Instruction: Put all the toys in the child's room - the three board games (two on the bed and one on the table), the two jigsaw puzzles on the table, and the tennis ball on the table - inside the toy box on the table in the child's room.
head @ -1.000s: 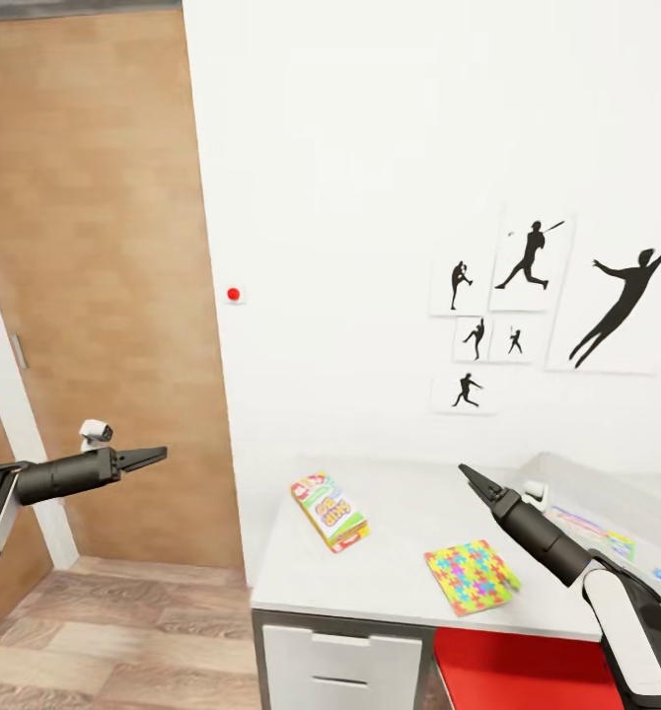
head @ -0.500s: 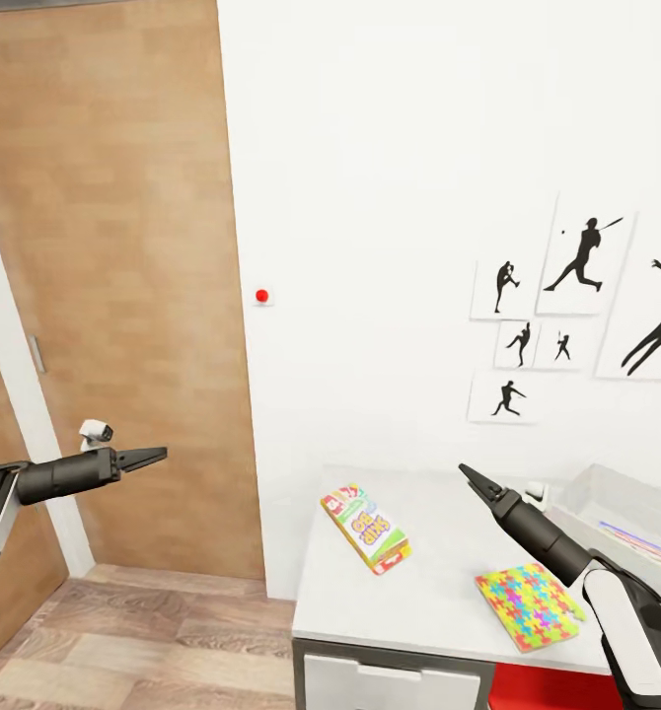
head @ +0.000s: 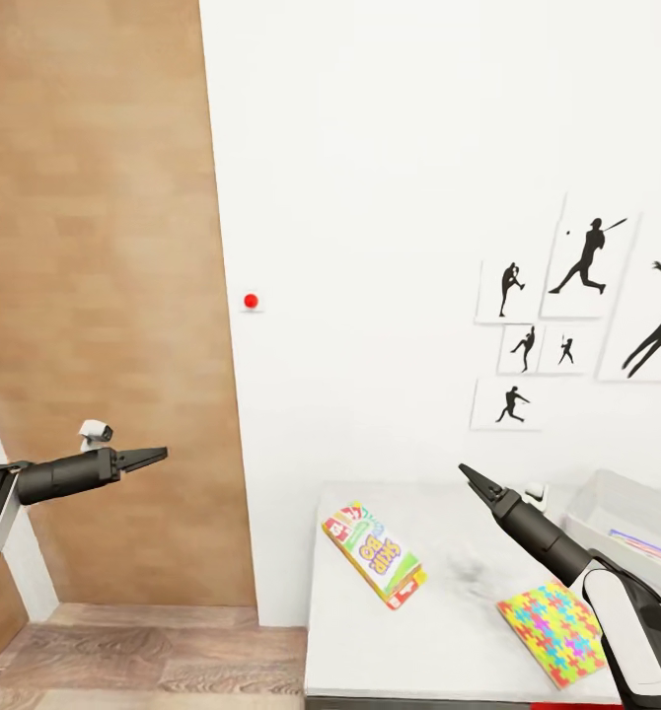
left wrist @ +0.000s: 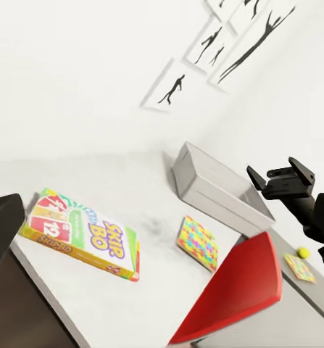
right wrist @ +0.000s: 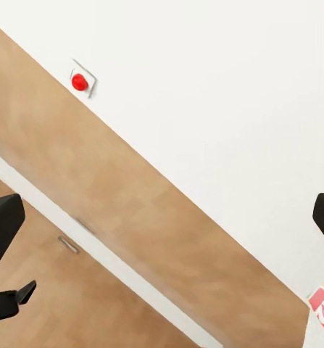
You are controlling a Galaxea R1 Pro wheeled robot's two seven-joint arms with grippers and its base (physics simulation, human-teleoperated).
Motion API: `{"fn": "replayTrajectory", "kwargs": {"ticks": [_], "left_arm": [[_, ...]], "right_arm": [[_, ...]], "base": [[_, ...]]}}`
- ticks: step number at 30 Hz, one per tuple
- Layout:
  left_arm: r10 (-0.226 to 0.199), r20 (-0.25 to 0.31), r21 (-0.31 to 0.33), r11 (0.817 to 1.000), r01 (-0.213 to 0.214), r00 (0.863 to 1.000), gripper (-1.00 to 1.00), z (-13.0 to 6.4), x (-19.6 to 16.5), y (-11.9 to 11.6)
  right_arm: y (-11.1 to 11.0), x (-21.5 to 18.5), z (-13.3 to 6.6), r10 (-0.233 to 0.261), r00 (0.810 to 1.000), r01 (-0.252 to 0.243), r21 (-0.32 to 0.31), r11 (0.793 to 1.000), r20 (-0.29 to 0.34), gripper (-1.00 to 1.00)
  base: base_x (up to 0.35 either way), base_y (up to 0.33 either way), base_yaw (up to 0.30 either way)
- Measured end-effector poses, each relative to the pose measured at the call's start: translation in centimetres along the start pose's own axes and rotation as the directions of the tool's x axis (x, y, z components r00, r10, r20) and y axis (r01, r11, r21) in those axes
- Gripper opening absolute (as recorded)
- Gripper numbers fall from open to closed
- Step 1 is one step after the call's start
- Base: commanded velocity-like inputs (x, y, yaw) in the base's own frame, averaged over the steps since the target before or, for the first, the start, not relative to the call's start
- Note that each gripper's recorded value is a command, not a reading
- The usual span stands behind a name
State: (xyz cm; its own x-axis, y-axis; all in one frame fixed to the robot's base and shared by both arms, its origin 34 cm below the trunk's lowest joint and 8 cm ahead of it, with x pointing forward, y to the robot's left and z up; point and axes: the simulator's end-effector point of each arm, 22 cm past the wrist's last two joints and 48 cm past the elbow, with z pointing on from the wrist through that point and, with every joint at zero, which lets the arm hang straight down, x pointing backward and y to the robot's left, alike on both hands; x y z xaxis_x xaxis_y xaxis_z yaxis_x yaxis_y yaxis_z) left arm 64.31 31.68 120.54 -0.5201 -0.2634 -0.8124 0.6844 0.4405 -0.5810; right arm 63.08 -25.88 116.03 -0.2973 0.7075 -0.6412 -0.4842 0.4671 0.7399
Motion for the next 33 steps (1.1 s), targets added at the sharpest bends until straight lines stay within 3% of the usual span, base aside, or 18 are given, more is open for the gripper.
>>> {"fn": "replayTrajectory", "kwargs": {"ticks": [8,33], "left_arm": [[0.001,0.0,0.0,1.0,-0.001,1.0,1.0,-0.01,-0.01,0.0],[0.001,-0.001,0.0,1.0,-0.001,1.0,1.0,0.02,0.03,-0.01]], "right_arm": [[0.0,-0.02,0.01,-0.001,1.0,0.001,0.0,1.0,0.0,1.0],[-0.17,0.09,0.1,-0.004,1.0,0.004,0.011,1.0,-0.002,1.0]], "base": [[0.103,0.147,-0.052],[0.057,0.006,-0.002]]}}
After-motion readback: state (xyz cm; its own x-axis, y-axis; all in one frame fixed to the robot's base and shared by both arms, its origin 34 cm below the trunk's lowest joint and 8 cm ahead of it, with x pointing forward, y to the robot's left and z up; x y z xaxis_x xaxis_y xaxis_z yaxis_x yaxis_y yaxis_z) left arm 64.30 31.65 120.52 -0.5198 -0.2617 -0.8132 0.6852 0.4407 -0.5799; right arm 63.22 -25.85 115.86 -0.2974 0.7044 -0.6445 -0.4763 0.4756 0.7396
